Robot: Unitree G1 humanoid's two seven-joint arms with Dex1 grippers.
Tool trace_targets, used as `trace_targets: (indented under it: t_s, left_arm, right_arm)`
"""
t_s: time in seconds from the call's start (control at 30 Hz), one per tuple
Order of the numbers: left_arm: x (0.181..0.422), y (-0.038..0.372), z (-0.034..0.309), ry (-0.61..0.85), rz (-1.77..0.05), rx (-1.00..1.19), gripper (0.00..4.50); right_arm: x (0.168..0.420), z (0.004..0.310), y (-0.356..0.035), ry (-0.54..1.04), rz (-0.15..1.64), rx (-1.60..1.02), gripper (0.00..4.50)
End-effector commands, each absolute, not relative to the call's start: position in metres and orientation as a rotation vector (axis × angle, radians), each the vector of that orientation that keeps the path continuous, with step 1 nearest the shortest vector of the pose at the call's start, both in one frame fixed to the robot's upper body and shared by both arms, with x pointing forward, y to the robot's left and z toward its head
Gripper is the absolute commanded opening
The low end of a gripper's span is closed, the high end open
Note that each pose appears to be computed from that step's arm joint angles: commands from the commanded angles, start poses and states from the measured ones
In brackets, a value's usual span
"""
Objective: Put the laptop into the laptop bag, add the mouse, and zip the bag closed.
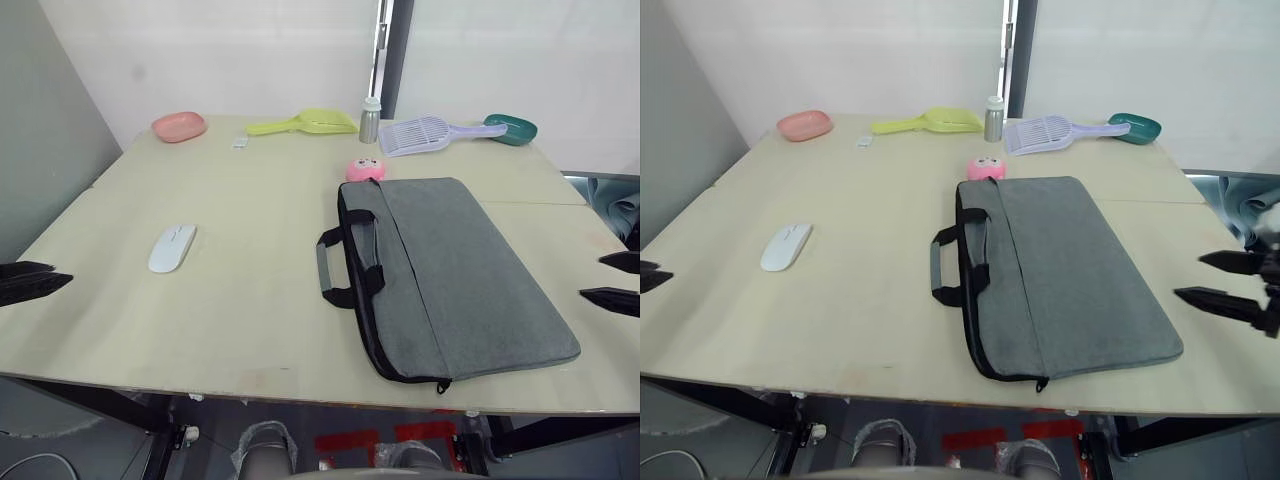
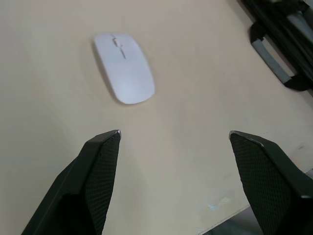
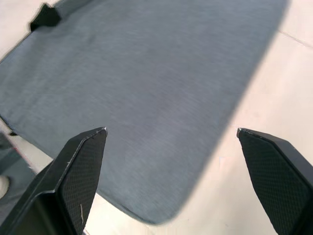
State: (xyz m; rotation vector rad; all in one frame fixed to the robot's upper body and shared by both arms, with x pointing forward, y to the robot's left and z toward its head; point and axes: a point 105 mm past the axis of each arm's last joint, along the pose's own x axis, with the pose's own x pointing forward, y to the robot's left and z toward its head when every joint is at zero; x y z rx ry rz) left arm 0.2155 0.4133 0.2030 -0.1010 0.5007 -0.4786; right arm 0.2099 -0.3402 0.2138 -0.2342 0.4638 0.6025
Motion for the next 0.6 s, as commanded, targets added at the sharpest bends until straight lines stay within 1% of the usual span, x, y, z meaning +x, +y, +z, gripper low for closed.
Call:
trace_targets:
  t_s: [0.03, 0.17, 0.27, 0.33, 0.37, 0.43, 0.5, 0.6]
  left_arm:
    - [0.210, 0.426, 0.219, 0.454, -0.443, -0.065, 3.75]
    - [0.211, 0.428, 0.219, 0.421, -0.454, -0.047, 3.75]
    - [0.221, 0.420, 0.220, 0.381, -0.492, -0.032, 3.75]
    - [0.228, 0.414, 0.220, 0.356, -0.521, -0.018, 3.75]
    - [0.233, 0.411, 0.221, 0.338, -0.528, -0.013, 3.75]
    - [0.246, 0.401, 0.217, 0.319, -0.549, 0.007, 3.75]
    - [0.257, 0.395, 0.206, 0.335, -0.545, 0.024, 3.75]
    - [0.278, 0.391, 0.187, 0.349, -0.480, 0.040, 3.75]
  right_arm:
    - [0.203, 0.236, -0.354, 0.383, 0.545, -0.285, 4.46]
    - [0.200, 0.239, -0.359, 0.360, 0.517, -0.289, 4.46]
    - [0.200, 0.236, -0.356, 0.360, 0.529, -0.295, 4.46]
    - [0.204, 0.238, -0.346, 0.329, 0.568, -0.309, 4.46]
    - [0.206, 0.242, -0.338, 0.294, 0.602, -0.308, 4.46]
    - [0.217, 0.251, -0.306, 0.204, 0.703, -0.303, 4.46]
    - [0.226, 0.253, -0.277, 0.163, 0.788, -0.319, 4.46]
    - [0.240, 0.249, -0.240, 0.134, 0.874, -0.330, 4.46]
